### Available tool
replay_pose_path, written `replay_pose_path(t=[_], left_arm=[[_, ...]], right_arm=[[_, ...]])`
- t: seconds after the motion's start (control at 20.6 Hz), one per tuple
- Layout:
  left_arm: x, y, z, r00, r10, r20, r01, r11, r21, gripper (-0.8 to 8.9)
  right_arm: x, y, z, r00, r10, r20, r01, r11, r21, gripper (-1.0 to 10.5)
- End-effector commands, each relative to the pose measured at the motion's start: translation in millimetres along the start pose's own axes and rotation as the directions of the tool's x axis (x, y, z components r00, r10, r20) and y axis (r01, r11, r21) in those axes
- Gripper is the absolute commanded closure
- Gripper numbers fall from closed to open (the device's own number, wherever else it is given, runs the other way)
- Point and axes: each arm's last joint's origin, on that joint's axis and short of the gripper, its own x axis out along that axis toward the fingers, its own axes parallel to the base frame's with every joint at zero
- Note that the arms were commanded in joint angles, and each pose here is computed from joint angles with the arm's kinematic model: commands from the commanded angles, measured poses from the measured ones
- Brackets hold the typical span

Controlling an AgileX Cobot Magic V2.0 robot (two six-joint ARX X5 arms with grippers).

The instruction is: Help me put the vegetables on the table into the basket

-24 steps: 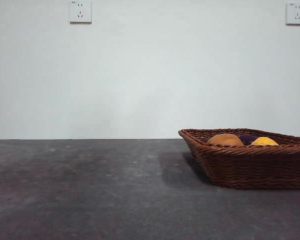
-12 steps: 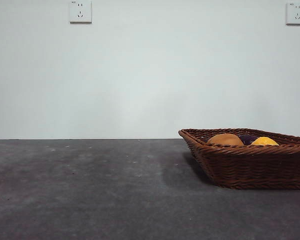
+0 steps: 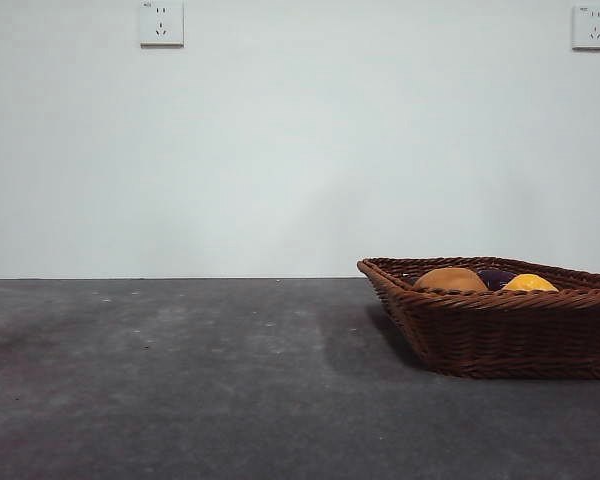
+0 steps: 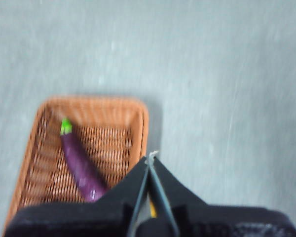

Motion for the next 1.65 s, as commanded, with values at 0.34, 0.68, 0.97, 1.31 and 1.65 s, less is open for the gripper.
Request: replay_pose_path(t=[0.34,0.68,0.97,1.31,1.65], left_arm=[[-4.0,-44.1,-160.5,0.996,0.027,-0.090,-0.036,0.995,-0.097,8.18],[-5.7,-58.6,-217.1,0.978,0.086,-0.189,-0.117,0.980,-0.160,8.18],[-8.1,-63.4,-234.9,0.971,0.109,-0.212,-0.149,0.972,-0.181,8.18],[-7.2,-64.4,-235.9,0.972,0.078,-0.220,-0.131,0.963,-0.237,8.17],[-5.8,-64.9,-238.5,0.965,0.068,-0.252,-0.130,0.962,-0.238,8.17]], right_arm=[[1.4,-0.3,5.3,0.999,-0.007,0.049,0.007,1.000,-0.014,9.5],[1.4,-0.3,5.3,0.999,-0.007,0.048,0.007,1.000,-0.014,9.5],[1.4,-0.3,5.3,0.999,-0.007,0.048,0.008,1.000,-0.014,9.5],[1.4,-0.3,5.3,0.999,-0.007,0.048,0.008,1.000,-0.014,9.5],[1.6,-0.4,5.3,0.999,-0.007,0.048,0.008,1.000,-0.014,9.5]])
